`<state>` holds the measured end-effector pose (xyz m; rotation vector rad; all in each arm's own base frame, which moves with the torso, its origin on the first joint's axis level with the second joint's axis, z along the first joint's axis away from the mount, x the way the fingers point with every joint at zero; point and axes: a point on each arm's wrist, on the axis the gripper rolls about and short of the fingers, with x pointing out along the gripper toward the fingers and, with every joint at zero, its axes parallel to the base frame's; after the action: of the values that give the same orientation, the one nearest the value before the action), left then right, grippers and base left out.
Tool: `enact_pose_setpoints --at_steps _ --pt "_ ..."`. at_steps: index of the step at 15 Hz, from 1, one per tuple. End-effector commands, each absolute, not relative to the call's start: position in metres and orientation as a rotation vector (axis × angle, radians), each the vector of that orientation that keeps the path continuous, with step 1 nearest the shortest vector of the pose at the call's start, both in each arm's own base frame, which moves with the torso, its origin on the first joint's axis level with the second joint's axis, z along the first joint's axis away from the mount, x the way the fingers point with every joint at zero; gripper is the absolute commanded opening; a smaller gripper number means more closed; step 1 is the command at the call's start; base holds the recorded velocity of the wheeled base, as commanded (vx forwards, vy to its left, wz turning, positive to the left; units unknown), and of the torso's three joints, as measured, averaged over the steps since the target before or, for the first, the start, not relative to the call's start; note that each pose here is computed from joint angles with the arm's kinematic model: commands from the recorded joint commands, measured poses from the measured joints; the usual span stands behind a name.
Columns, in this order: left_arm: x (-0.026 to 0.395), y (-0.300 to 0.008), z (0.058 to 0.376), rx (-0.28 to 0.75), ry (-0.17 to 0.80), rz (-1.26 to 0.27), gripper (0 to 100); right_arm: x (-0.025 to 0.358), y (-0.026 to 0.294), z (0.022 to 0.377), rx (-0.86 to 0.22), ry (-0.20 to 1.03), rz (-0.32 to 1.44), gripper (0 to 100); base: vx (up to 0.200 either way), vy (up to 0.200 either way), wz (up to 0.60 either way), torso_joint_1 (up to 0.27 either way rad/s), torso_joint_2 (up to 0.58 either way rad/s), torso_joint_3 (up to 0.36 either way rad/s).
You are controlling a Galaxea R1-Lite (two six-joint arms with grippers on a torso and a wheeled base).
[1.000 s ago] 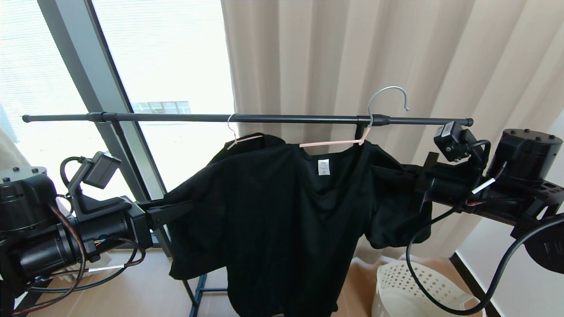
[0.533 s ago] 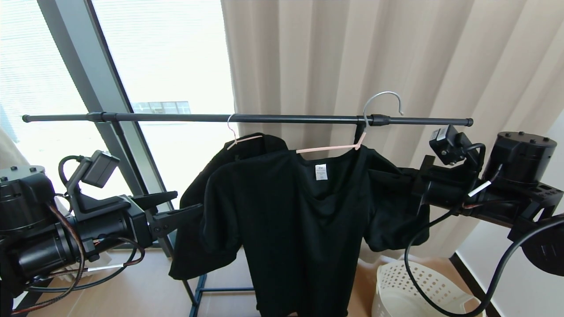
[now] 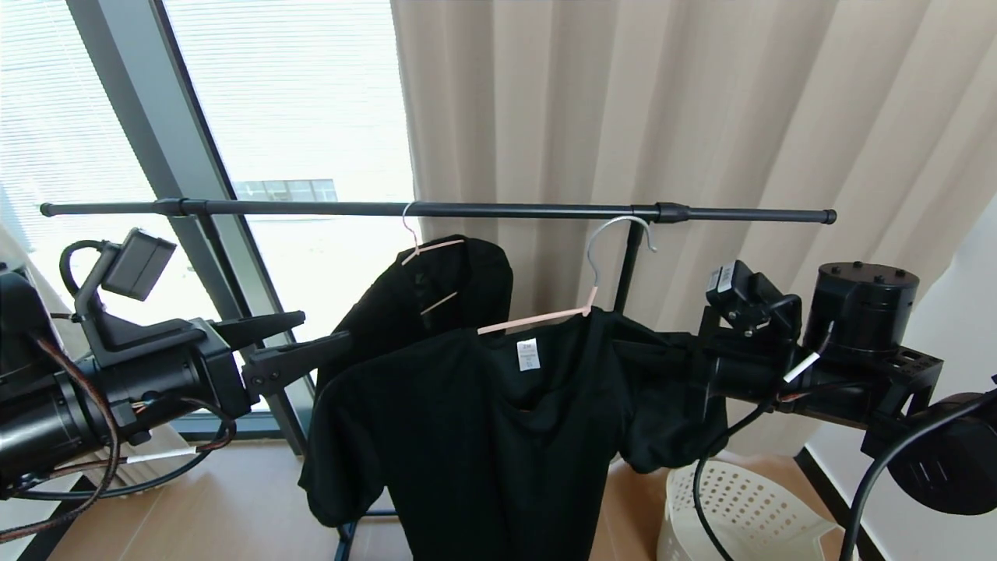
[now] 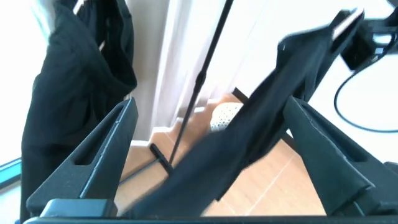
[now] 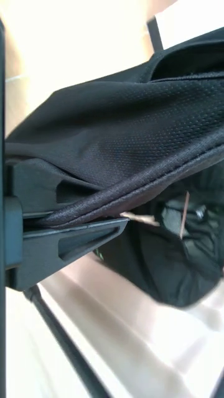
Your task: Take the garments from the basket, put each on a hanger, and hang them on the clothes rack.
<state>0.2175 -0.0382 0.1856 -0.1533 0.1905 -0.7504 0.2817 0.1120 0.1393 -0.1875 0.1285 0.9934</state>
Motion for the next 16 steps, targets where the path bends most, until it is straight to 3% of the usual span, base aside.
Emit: enact_pose_setpoints --at_steps 1,6,16 --pt "0.210 -0.041 0.225 -0.135 0.166 -0.769 100 0.279 0.118 0.135 -0.192 0.141 1.019 0 0.000 0.000 0.00 0.000 0.00 0.000" --pt "0.197 -0.069 0.256 0.023 0.252 -0.922 100 0.269 0.128 0.130 -0.211 0.151 1.062 0 0.000 0.000 0.00 0.000 0.00 0.000" --pt "0.197 -0.115 0.227 0.232 0.345 -1.125 100 0.262 0.135 0.129 -0.234 0.140 1.094 0 0.000 0.000 0.00 0.000 0.00 0.000"
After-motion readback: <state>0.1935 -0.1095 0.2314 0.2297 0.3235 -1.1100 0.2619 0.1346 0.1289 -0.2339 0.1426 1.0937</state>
